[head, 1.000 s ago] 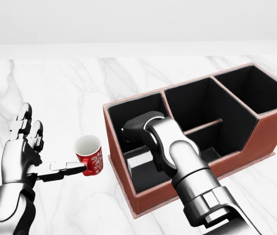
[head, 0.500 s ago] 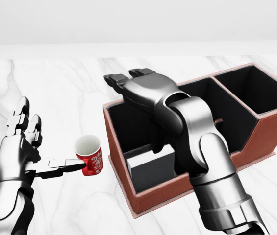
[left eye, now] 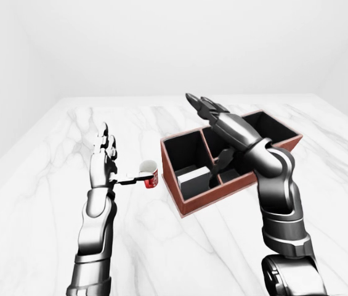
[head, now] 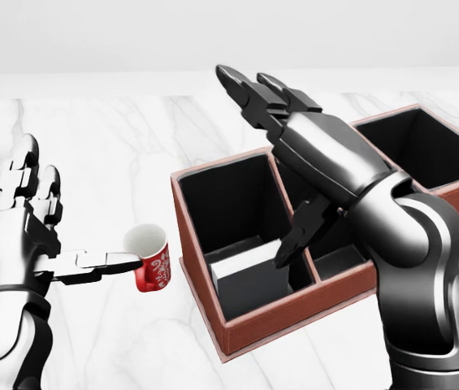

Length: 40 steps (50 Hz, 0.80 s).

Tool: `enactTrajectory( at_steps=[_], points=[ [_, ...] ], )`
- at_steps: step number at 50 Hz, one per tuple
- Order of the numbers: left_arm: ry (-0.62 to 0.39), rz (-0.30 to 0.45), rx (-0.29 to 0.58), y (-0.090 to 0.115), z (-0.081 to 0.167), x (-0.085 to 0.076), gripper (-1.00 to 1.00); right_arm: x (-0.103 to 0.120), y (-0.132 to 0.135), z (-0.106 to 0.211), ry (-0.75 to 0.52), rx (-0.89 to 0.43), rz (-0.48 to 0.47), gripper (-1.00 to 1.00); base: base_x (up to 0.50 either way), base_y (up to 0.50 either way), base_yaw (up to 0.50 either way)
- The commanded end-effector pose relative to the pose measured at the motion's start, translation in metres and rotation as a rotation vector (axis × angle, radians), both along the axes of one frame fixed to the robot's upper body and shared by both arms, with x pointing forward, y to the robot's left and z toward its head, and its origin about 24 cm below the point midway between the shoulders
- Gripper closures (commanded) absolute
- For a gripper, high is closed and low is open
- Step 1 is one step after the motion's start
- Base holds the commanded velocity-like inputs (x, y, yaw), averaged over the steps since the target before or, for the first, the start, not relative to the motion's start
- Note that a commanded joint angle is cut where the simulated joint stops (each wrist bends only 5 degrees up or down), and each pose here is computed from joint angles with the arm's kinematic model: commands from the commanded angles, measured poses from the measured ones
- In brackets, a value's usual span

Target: Pick up the book and place it in the left compartment of the caddy.

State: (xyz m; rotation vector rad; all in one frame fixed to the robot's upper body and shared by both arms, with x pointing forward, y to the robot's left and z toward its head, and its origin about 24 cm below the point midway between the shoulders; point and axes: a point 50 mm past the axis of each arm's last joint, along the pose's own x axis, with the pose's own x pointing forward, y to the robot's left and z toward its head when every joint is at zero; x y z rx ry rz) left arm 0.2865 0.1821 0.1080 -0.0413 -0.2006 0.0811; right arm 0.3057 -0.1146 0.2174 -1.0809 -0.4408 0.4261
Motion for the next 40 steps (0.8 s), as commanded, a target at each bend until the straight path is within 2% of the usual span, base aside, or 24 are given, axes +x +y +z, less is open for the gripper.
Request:
enactTrajectory(
  at_steps=[1,5,9,12,15,17,22,25,31,37,40],
  points=[
    [-0.049,0.0,0.019,0.001,0.013,0.001,-1.0,-0.05,-0.045,-0.034,0.07,0.327,0.112,-1.0,0.0,0.0,0.0],
    [-0.045,-0.005,0.031,-0.002,0.012,0.001,-1.0,-0.056,-0.06,-0.057,0.122,0.472,0.049,-1.0,0.0,0.0,0.0],
    [-0.055,-0.01,0.046,-0.003,0.015,0.001,-1.0,-0.064,-0.08,-0.073,0.131,0.719,-0.024,-1.0,0.0,0.0,0.0],
    [-0.058,-0.01,0.047,-0.002,0.016,0.002,-1.0,-0.07,-0.081,-0.083,0.15,0.841,-0.036,-1.0,0.0,0.0,0.0],
    [-0.056,-0.014,0.049,-0.004,0.015,0.001,-1.0,-0.067,-0.076,-0.087,0.146,0.893,-0.054,-1.0,0.0,0.0,0.0],
    [-0.06,-0.019,0.052,-0.006,0.015,0.0,-1.0,-0.057,-0.07,-0.085,0.121,0.943,-0.081,-1.0,0.0,0.0,0.0],
    [-0.071,-0.021,0.055,-0.005,0.018,-0.001,-1.0,-0.057,-0.071,-0.096,0.139,0.993,-0.139,-1.0,0.0,0.0,0.0],
    [-0.071,-0.023,0.054,-0.006,0.017,-0.003,-1.0,-0.032,-0.047,-0.092,0.126,0.975,-0.148,-1.0,0.0,0.0,0.0],
    [-0.07,-0.036,0.057,-0.009,0.015,-0.007,-1.0,-0.012,-0.028,-0.087,0.098,0.974,-0.176,-1.0,0.0,0.0,0.0],
    [-0.088,-0.042,0.059,-0.01,0.018,-0.012,-1.0,-0.011,-0.023,-0.065,0.015,0.996,-0.138,-1.0,0.0,0.0,0.0],
    [-0.09,-0.044,0.058,-0.011,0.018,-0.013,-1.0,-0.023,-0.028,-0.053,-0.042,1.003,-0.104,-1.0,0.0,0.0,0.0]
  ],
)
